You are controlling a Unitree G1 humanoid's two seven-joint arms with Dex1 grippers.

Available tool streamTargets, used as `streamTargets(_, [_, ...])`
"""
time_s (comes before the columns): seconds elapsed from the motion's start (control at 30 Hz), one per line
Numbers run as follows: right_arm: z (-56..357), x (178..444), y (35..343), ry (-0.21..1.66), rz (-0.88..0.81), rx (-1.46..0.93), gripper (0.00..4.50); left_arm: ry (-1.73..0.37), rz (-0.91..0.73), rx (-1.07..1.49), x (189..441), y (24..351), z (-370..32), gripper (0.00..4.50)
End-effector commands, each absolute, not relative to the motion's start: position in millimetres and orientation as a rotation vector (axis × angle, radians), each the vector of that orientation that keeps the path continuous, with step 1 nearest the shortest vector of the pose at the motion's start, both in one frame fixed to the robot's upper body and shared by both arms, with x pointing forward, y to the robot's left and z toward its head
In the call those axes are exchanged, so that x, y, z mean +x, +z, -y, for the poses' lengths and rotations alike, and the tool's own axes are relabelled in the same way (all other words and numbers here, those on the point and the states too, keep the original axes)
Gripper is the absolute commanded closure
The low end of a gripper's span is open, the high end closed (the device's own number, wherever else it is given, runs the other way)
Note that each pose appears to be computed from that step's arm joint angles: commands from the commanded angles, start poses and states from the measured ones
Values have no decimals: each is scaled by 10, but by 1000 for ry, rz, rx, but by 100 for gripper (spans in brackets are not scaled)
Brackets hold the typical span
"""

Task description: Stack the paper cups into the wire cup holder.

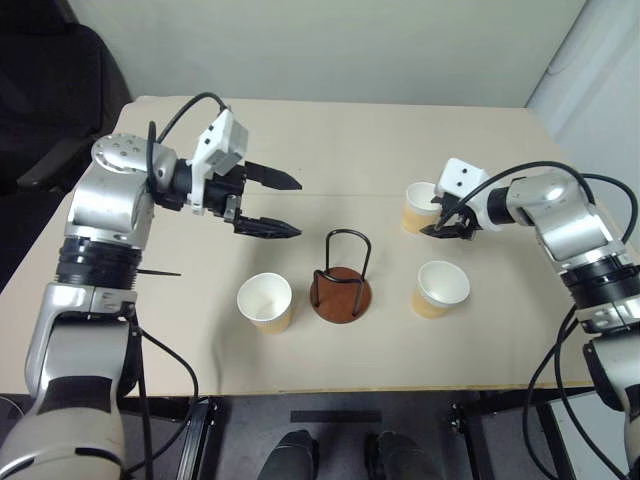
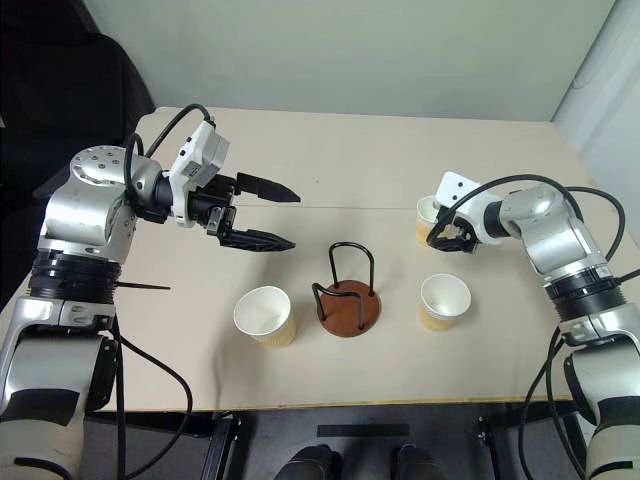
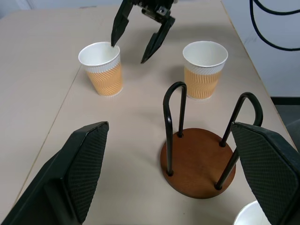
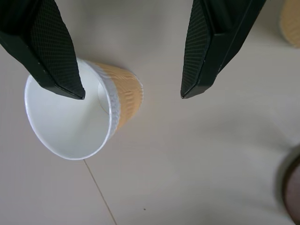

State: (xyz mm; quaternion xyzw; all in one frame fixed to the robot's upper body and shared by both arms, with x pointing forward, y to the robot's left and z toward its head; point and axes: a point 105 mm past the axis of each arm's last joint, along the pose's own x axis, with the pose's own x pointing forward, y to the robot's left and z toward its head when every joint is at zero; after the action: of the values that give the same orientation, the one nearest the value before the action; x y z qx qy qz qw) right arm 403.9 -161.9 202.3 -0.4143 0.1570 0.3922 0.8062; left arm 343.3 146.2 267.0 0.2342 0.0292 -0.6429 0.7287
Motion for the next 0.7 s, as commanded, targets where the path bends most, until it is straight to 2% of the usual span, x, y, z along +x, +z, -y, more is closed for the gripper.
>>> streamTargets(0.03, [1619,4123,2104,817,-307,-961,121,-1394,-24,539,3411,2772,-1509,3])
streamTargets(0.3, [1640,4271,1986,799,-327,-1045,121,-1387,-26,534,3413,2747,-1510,3])
streamTargets(0.43, [1641,4290,1982,803,-328,-1054,211,-1385,-28,533,3413,2743,-1510,0])
streamTargets(0.63, [1616,4260,2038,829,-321,-1034,421,-1383,-30,537,3420,2739,-1508,0])
streamTargets(0.67, [1613,4244,2057,836,-319,-1029,447,-1384,-30,537,3421,2740,-1507,0])
streamTargets(0.7, [1610,4228,2075,843,-317,-1025,447,-1384,-30,537,3422,2741,-1506,0])
